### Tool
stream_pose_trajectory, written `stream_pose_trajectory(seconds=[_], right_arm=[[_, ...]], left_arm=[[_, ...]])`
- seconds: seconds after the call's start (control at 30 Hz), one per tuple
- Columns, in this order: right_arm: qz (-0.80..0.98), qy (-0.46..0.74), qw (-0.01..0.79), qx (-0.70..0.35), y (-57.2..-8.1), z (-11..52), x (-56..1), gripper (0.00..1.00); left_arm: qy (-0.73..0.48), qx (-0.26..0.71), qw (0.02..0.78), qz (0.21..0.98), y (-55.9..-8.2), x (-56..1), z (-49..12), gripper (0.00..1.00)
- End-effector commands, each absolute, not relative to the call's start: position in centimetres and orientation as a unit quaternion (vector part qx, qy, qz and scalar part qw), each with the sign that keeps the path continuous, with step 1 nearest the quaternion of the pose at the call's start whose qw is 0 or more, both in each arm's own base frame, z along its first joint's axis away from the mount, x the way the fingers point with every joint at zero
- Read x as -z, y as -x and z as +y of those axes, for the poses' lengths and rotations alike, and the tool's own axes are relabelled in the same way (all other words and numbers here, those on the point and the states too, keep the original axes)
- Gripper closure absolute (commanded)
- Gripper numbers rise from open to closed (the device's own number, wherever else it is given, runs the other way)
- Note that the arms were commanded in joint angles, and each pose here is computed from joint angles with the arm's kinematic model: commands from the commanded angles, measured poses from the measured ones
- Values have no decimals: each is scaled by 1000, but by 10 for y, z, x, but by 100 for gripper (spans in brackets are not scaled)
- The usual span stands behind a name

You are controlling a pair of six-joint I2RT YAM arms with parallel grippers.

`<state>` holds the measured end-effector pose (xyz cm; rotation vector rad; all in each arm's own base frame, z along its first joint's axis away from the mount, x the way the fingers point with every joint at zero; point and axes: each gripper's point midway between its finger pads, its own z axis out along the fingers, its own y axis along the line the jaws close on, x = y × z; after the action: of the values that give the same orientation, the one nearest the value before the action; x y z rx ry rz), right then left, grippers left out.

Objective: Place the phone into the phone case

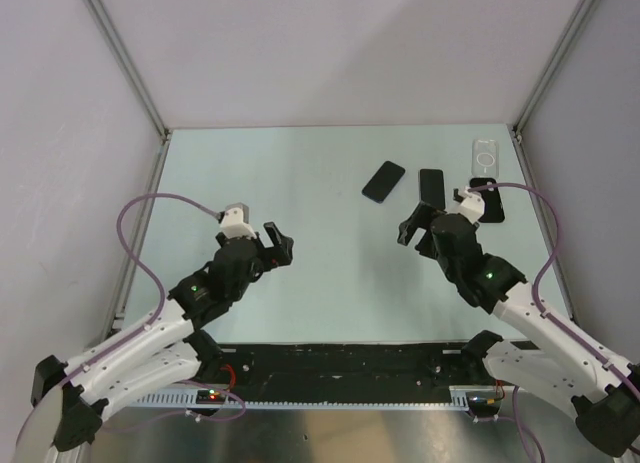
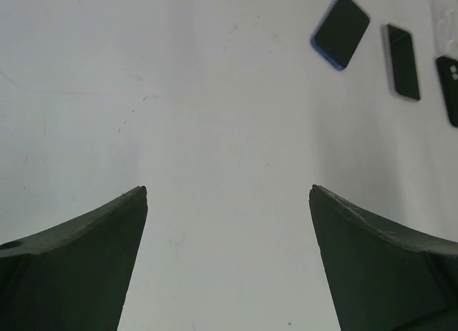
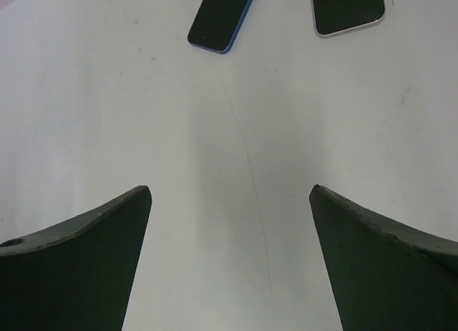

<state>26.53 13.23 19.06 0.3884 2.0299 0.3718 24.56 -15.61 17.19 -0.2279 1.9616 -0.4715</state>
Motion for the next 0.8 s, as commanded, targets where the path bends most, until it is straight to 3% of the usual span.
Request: stream_pose_trajectory(seconds=[0.0,0.23,0.53,0.77], right_arm=[[829,-185,504,-156,-271,127,-195,0],[825,-205,510,-129,-292,108,-190,0],[848,-234,455,-140,-338,75,-155,0],[860,-273,430,-47,-369,33,-126,6]], left_arm=[[107,197,518,826,-248,-177,-159,2],[121,192,506,832,-256,-177,-166,2],[116,191,477,850,-263,-166,-176,2],[122,179,460,861,-269,-153,-175,2]])
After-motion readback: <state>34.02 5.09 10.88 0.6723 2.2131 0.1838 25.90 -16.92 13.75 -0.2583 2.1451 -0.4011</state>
